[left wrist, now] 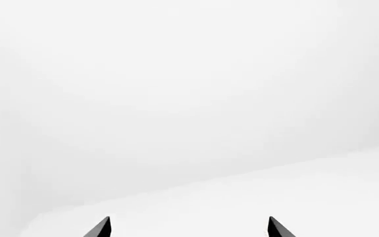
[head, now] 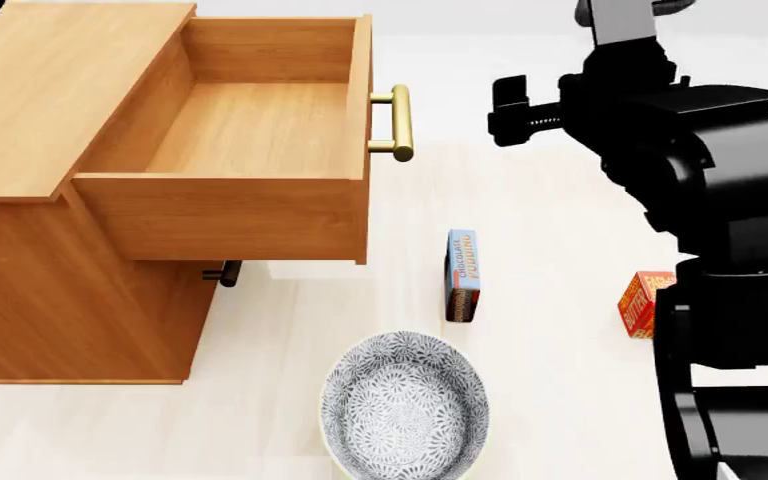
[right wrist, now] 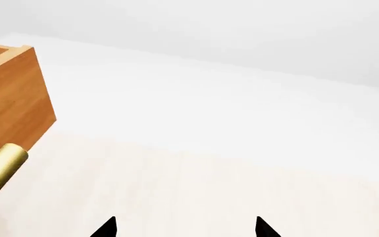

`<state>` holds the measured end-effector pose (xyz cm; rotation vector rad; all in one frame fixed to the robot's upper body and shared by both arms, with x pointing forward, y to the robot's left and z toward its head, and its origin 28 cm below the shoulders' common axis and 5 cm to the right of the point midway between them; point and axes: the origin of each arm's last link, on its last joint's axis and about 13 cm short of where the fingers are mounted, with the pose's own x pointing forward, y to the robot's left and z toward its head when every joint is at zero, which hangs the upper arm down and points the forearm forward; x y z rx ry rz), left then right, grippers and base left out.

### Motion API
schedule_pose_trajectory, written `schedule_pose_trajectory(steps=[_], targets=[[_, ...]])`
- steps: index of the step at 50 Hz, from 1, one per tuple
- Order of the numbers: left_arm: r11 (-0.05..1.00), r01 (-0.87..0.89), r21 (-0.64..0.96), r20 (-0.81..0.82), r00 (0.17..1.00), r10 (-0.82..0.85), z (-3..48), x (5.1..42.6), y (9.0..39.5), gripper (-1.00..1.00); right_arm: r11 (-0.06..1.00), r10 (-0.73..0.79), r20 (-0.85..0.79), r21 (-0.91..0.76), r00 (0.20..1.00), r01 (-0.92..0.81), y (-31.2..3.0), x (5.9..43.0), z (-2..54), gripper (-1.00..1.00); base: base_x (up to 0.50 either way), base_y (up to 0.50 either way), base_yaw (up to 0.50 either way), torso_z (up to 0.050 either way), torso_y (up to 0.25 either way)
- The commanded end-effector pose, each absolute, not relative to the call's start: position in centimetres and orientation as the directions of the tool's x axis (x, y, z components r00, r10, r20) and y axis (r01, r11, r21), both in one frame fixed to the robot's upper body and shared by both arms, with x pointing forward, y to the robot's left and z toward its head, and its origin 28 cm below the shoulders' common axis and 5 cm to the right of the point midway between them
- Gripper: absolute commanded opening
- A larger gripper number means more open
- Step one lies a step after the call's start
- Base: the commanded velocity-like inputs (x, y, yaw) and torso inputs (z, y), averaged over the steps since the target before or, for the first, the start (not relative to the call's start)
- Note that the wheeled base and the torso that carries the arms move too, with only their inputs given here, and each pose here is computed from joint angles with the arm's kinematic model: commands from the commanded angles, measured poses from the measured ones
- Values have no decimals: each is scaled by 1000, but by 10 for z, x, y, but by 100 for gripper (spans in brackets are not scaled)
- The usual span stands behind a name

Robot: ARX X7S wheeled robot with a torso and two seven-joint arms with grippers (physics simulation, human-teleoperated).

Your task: Put the chocolate pudding in the top drawer of the cabinet and close it.

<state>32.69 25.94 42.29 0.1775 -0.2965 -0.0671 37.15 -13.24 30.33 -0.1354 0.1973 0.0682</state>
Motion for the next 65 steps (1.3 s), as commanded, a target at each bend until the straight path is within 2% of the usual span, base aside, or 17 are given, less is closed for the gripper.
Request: schedule_pose_trajectory(steps=[1,23,65], targets=[[982,-71,173,351,936,6,428,324,275,100,989,96,-282,-84,955,-124,-126,375,284,100,0,0,0,0,0],[978,-92,187,351,936,21,423,332,277,100,986,154,-390,2,908,-166,-117,379,255,100,0,0,0,0,0],[973,-118,197,355,934,41,423,328,281,100,970,244,-461,131,853,-206,-98,389,213,100,0,0,0,0,0]])
